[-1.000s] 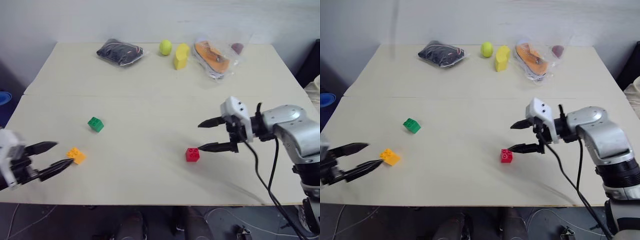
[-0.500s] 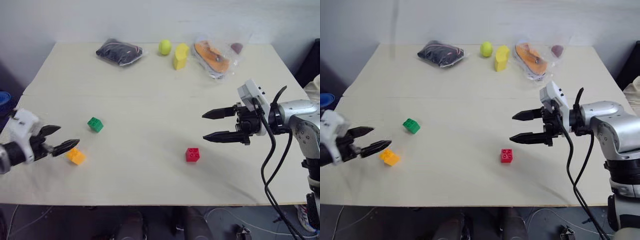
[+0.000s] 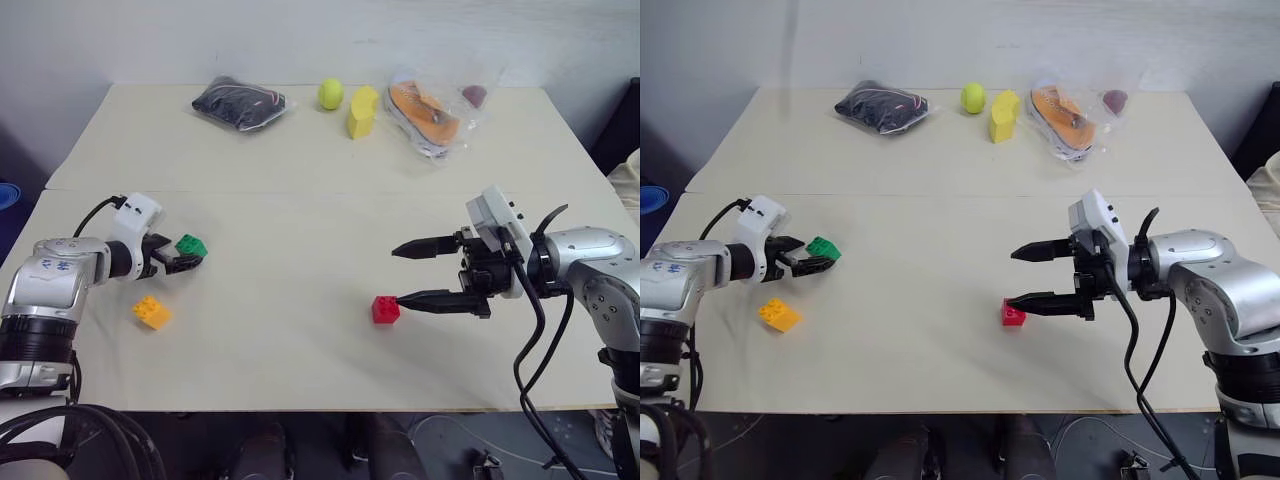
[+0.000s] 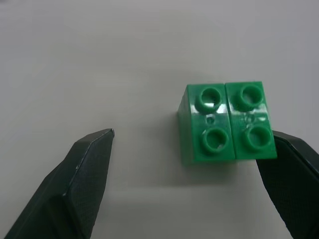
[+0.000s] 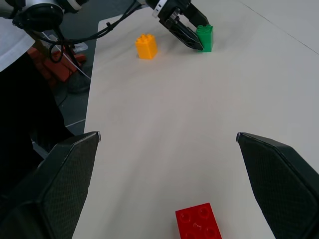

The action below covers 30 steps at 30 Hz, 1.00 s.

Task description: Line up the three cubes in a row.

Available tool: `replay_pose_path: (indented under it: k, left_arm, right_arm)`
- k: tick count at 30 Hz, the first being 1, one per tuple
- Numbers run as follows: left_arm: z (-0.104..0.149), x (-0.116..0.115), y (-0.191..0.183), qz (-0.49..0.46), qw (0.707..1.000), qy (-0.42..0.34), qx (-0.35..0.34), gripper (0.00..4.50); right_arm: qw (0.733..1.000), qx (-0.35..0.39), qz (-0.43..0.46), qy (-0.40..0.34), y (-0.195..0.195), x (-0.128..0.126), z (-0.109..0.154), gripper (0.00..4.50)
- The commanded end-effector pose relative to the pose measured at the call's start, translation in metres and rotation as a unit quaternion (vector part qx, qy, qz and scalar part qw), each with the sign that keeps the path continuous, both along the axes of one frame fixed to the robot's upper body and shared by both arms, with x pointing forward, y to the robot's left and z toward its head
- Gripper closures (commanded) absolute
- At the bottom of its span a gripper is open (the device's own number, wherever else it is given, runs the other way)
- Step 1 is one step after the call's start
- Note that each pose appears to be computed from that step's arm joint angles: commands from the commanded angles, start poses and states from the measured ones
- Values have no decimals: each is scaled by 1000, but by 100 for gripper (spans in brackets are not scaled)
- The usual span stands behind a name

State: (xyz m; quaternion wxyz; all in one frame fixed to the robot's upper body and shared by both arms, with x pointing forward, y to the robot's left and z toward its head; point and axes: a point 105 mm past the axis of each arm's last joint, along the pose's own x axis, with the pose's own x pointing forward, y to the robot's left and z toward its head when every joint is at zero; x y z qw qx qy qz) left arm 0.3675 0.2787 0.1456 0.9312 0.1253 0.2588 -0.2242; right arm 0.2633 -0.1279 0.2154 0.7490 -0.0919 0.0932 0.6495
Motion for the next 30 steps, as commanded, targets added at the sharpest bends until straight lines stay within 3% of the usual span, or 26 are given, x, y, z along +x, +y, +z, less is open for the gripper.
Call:
replay_pose_path:
  k: [1, 4, 7, 12, 15, 19, 23, 26, 30]
  left_arm:
    - [6, 5, 0, -6, 1000, -14, 6, 0]
    - [3, 7, -2, -7, 1000, -14, 7, 0]
    - [1, 7, -3, -9, 1000, -10, 4, 57]
    - [3, 8, -5, -28, 999, -22, 13, 217]
    - [4, 9, -8, -46, 998, -28, 14, 302]
    - [21, 0, -35, -149, 987, -52, 13, 300]
    - [39, -41, -104, -359, 931, -67, 9, 300]
    - [28, -68, -138, -456, 887, -53, 40, 300]
    - [6, -79, -170, -494, 867, -31, 56, 300]
  right_arm:
    - [1000, 6, 6, -21, 4, -5, 11, 1]
    - [1000, 7, 6, -22, 8, -3, 13, 1]
    - [1000, 7, 5, -22, 11, -1, 14, 0]
    - [1000, 2, 5, -22, 12, -1, 15, 0]
    - [998, -46, 16, -39, 8, -3, 2, 0]
    - [995, -79, 29, -47, 1, -9, -8, 0]
    - [992, -102, 17, -74, -9, -10, -14, 0]
    - [984, -151, 14, -88, -20, -15, -29, 0]
    - [985, -154, -4, -79, -25, -20, -34, 0]
